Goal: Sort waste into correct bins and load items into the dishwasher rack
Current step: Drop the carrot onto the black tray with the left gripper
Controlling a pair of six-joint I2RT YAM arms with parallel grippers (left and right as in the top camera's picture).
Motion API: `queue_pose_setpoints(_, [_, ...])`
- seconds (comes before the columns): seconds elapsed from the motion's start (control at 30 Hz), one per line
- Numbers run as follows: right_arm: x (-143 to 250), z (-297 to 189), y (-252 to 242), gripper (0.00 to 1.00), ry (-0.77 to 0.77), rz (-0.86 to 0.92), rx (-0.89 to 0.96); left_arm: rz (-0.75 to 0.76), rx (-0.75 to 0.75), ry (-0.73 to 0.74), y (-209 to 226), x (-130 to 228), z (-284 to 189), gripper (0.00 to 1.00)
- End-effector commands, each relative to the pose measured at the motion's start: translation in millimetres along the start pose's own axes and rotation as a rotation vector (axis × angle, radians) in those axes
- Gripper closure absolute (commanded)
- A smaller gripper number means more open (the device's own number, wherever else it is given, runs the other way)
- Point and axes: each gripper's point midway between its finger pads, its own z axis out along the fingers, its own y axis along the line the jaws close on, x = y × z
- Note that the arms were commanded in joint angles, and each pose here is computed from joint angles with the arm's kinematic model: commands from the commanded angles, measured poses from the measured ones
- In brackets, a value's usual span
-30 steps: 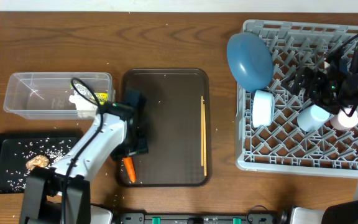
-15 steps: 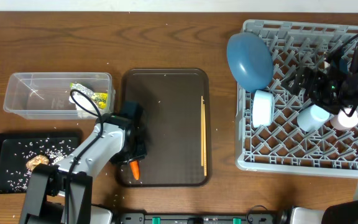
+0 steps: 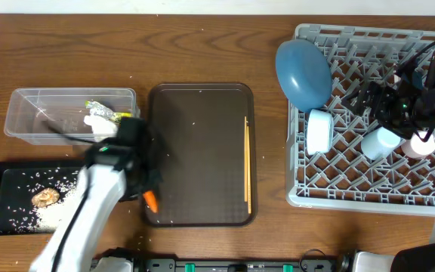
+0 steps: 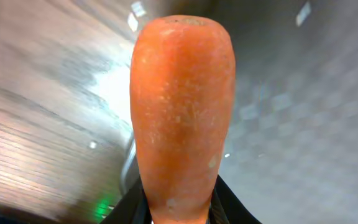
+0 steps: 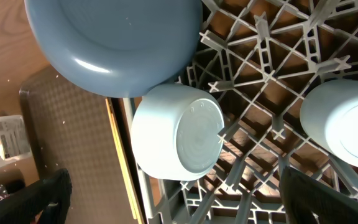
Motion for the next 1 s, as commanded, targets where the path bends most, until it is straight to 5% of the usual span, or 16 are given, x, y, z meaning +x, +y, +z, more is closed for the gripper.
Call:
queue_pose_setpoints(0.0, [-1.3,-1.7,1.8,0.01,-0.008,-0.016,-0.003,-0.132,-0.024,-0.108,26.2,-17.1,-22.1,0.81])
queue_pose_setpoints(0.43, [-0.5,-1.7,1.6,0.01,-0.005,-0.015,-0.002,-0.775,-0.169,-0.189,162.5,-49.5,-0.1,0.81])
queue_pose_setpoints(0.7, [0.4,-1.7,1.5,0.01,-0.001,-0.013,-0.002,-0.914,-0.159,-0.193,196.8,-68.7,25.3,0.8])
queue_pose_setpoints(0.77, [0.4,-1.7,1.5,0.01,-0.001,-0.013,-0.002,-0.918,-0.16,-0.189,199.1,-71.2,30.5,0.66])
queue_pose_setpoints(0.87, [0.2,-1.7,1.6,0.01,-0.002,-0.013,-0.002,-0.917,-0.145,-0.202,198.5,-77.3,30.2,0.25])
queue_pose_setpoints(0.97, [1.2,-1.6,8.7,0.01,0.003,-0.042,-0.039,-0.883,-0.088,-0.218,190.5,-87.2,19.0,0.23])
